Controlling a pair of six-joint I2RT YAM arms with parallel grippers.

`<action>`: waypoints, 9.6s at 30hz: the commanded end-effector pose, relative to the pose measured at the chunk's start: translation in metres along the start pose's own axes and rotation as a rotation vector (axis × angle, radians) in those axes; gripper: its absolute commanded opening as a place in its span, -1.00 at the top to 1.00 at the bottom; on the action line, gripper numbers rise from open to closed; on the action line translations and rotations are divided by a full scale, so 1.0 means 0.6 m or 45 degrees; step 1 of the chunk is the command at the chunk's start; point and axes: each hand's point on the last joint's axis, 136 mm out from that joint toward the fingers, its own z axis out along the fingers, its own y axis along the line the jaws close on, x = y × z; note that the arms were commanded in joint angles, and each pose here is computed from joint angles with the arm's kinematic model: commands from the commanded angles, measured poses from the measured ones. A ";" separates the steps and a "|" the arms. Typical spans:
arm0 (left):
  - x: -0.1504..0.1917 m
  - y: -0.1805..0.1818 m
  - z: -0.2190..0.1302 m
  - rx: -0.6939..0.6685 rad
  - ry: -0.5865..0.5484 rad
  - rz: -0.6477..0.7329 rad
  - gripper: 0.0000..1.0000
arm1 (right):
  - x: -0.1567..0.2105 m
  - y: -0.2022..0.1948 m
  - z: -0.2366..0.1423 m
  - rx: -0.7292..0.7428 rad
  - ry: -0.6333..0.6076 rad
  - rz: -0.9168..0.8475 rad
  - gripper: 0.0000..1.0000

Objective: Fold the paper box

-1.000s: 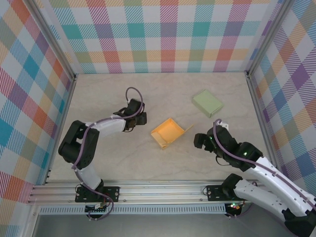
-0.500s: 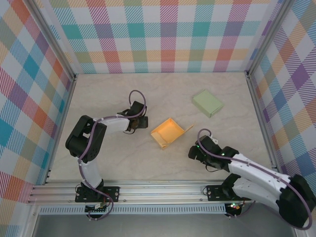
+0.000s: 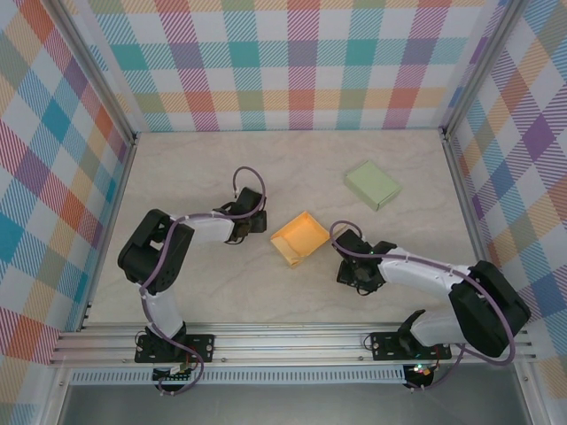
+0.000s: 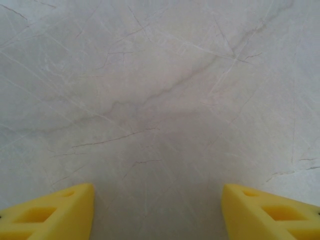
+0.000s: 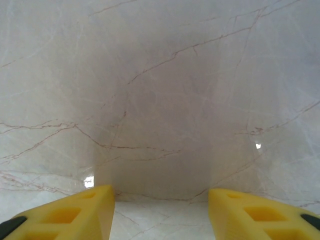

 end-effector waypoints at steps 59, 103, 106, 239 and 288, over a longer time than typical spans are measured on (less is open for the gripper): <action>0.001 -0.102 -0.189 0.272 -0.228 0.496 -0.47 | -0.183 -0.021 -0.149 -0.259 -0.309 0.089 -0.59; 0.069 -0.094 -0.115 -0.269 -0.083 0.302 0.68 | -0.146 0.109 -0.126 -0.727 -0.249 0.003 -0.24; 0.071 -0.094 -0.114 -0.262 -0.085 0.297 0.67 | -0.160 0.121 -0.110 -0.750 -0.205 0.019 -0.37; 0.013 -0.035 -0.403 0.526 -0.466 0.254 -0.58 | -0.127 0.149 -0.068 0.057 -0.239 -0.413 -0.56; -0.018 -0.170 -0.221 0.265 -0.432 1.280 0.65 | -0.169 0.058 -0.225 -0.681 -0.499 0.040 -0.99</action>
